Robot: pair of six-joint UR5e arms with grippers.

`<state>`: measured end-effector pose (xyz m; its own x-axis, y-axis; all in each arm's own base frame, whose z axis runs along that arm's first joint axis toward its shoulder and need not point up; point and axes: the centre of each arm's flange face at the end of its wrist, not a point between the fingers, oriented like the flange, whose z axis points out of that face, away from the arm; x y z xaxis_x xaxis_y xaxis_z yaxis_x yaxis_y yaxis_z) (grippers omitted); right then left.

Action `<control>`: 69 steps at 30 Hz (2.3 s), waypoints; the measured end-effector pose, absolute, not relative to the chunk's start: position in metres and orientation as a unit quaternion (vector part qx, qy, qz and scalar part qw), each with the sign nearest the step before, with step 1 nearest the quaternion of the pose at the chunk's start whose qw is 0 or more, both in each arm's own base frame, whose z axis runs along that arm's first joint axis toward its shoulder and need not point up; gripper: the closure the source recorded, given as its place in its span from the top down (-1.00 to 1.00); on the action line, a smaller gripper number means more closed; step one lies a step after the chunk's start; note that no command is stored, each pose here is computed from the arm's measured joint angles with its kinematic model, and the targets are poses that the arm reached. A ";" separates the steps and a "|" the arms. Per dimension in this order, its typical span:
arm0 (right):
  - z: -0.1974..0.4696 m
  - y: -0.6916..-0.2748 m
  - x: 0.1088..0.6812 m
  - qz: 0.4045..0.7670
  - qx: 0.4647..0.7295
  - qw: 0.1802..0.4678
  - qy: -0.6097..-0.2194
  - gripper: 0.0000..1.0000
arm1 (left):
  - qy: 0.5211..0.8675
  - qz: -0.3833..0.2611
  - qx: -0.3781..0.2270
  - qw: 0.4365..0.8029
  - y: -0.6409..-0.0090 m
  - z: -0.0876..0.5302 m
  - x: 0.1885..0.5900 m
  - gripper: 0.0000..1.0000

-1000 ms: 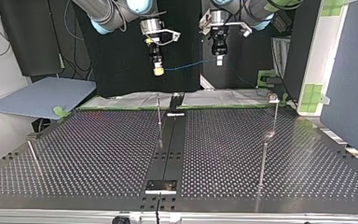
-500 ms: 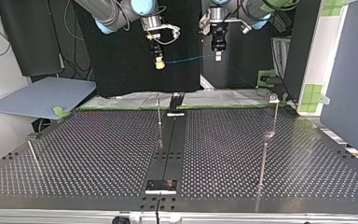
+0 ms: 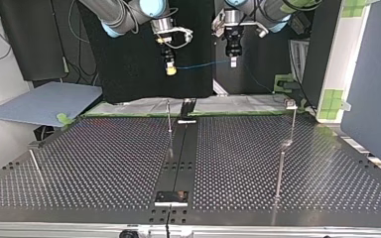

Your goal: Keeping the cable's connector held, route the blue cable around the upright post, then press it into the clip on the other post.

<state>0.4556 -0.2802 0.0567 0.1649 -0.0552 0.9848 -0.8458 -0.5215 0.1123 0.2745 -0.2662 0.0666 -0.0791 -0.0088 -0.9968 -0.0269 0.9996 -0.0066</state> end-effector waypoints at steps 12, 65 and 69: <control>0.112 -0.281 0.471 0.612 0.648 0.311 -0.331 -1.00 | 0.732 -0.032 -0.035 0.680 -0.266 0.097 0.276 -1.00; 0.306 -0.350 0.544 0.667 0.627 0.277 -0.293 -1.00 | 0.601 -0.044 -0.157 0.782 -0.216 0.370 0.386 -1.00; 0.317 -0.352 0.549 0.669 0.627 0.275 -0.289 -1.00 | 0.587 -0.046 -0.156 0.793 -0.205 0.398 0.391 -1.00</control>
<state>0.5490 -0.3520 0.3174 -0.0632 0.0053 0.9980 -0.7309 -0.6811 -0.0427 0.3907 -0.2052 0.3980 0.3058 -0.2568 -0.9168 -0.1103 0.9469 -0.3020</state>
